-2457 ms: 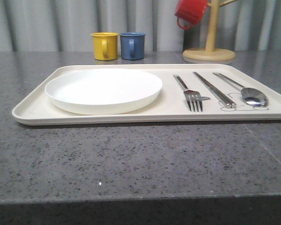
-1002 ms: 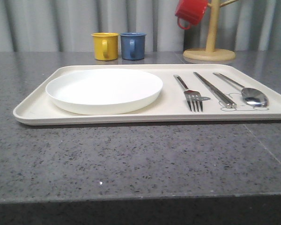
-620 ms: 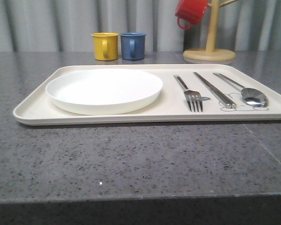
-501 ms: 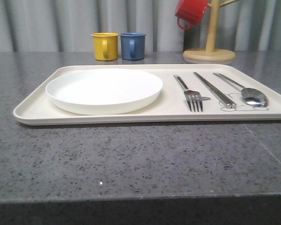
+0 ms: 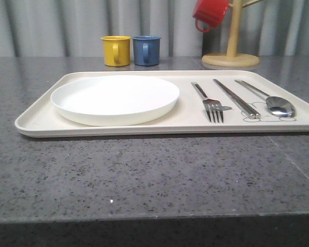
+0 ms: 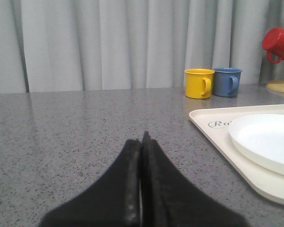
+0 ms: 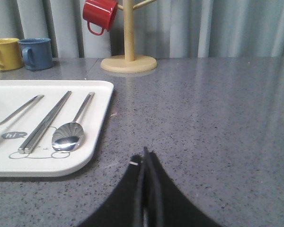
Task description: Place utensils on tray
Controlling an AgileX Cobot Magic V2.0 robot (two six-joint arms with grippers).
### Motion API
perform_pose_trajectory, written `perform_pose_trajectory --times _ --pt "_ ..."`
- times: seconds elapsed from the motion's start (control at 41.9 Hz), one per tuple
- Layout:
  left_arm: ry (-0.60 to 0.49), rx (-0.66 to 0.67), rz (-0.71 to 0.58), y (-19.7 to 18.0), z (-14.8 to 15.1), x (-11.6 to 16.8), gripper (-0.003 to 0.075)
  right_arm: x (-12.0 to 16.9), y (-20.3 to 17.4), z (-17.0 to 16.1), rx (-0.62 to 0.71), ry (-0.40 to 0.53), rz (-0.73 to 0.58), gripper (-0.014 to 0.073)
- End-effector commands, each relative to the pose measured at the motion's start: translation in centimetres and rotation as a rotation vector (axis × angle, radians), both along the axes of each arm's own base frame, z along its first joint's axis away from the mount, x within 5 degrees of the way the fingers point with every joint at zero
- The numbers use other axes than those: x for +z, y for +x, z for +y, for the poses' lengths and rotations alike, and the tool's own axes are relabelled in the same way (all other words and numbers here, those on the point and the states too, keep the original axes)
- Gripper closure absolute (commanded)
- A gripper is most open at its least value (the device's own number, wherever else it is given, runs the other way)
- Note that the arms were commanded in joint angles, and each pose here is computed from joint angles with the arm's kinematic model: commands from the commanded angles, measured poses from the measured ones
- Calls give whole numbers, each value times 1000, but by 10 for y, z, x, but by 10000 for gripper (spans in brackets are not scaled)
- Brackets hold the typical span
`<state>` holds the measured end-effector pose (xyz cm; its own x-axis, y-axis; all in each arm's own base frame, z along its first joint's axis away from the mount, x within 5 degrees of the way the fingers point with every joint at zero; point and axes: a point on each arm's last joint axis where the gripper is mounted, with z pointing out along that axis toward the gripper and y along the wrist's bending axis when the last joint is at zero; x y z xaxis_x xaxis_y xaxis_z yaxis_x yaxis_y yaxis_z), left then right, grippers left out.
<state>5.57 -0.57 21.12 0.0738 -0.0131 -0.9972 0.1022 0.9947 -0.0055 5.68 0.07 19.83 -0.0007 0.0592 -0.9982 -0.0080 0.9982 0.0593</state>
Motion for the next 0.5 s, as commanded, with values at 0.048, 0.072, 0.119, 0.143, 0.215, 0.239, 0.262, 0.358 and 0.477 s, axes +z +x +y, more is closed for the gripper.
perform_pose_trajectory --times 0.048,0.072,0.119,0.143,0.215,0.239,0.262,0.358,0.477 --pt "-16 1 -82 -2 0 4 741 10 -2 0 5 5 -115 662" --pt "-16 1 -82 -2 0 4 741 10 -2 0 5 5 -117 662" --pt "-16 1 -82 -2 0 4 741 10 -2 0 12 6 -120 662" --pt "-16 1 -82 -2 0 4 741 11 -2 1 16 6 -122 662" --pt "-16 1 -82 -2 0 4 741 11 -2 1 28 7 -124 662" --pt "-16 1 -82 -2 0 4 741 11 -2 1 29 7 -124 662" --pt "-16 1 -82 -2 0 4 741 11 -2 1 29 7 -124 662" --pt "-16 1 -82 -2 0 4 741 11 -2 1 27 7 -125 662" --pt "-16 1 -82 -2 0 4 741 11 -2 1 26 7 -125 662"
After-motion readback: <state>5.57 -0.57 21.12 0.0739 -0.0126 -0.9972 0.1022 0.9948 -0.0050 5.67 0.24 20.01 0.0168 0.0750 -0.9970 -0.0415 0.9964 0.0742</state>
